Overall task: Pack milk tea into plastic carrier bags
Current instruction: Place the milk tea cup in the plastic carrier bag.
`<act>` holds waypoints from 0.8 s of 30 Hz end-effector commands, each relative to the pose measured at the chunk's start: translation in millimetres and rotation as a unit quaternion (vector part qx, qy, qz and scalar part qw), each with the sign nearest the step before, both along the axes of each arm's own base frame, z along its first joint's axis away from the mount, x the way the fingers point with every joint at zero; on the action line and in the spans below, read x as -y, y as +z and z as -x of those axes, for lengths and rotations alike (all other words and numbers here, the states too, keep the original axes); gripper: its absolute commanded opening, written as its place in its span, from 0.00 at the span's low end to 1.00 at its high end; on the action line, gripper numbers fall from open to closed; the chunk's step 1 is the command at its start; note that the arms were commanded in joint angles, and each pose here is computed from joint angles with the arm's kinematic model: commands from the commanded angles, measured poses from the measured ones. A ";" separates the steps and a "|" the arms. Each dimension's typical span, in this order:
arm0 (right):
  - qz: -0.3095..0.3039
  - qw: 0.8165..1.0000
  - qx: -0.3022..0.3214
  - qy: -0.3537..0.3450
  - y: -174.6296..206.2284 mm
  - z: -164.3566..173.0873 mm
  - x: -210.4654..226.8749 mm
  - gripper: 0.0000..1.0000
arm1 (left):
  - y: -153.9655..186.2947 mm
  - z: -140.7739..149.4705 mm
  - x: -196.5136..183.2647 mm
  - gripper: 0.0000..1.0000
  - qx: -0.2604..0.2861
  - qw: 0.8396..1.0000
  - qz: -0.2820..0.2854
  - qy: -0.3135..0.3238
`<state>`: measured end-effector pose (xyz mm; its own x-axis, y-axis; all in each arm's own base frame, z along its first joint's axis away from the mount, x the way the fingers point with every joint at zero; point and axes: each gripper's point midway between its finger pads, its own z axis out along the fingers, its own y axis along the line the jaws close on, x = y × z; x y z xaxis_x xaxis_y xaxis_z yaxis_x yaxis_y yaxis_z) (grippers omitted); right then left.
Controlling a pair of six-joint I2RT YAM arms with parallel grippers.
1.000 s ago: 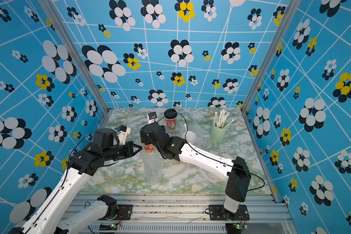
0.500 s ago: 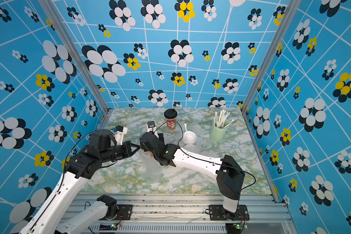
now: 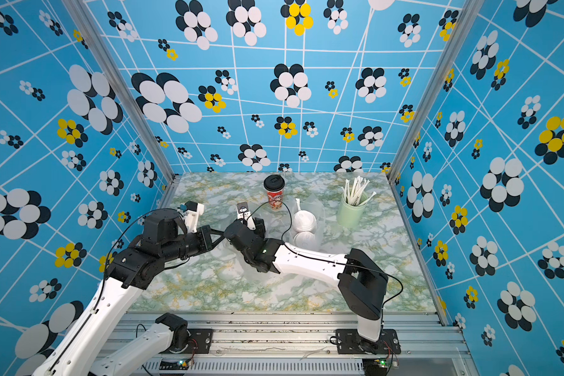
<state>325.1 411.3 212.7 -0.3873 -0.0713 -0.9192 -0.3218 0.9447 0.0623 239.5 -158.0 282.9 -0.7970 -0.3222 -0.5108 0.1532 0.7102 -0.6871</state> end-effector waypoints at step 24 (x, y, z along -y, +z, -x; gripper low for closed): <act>-0.026 0.996 -0.031 0.079 89.1 31.7 16.8 0.95 | -23.8 -0.9 -12.9 0.17 -0.048 0.996 -0.072 -0.005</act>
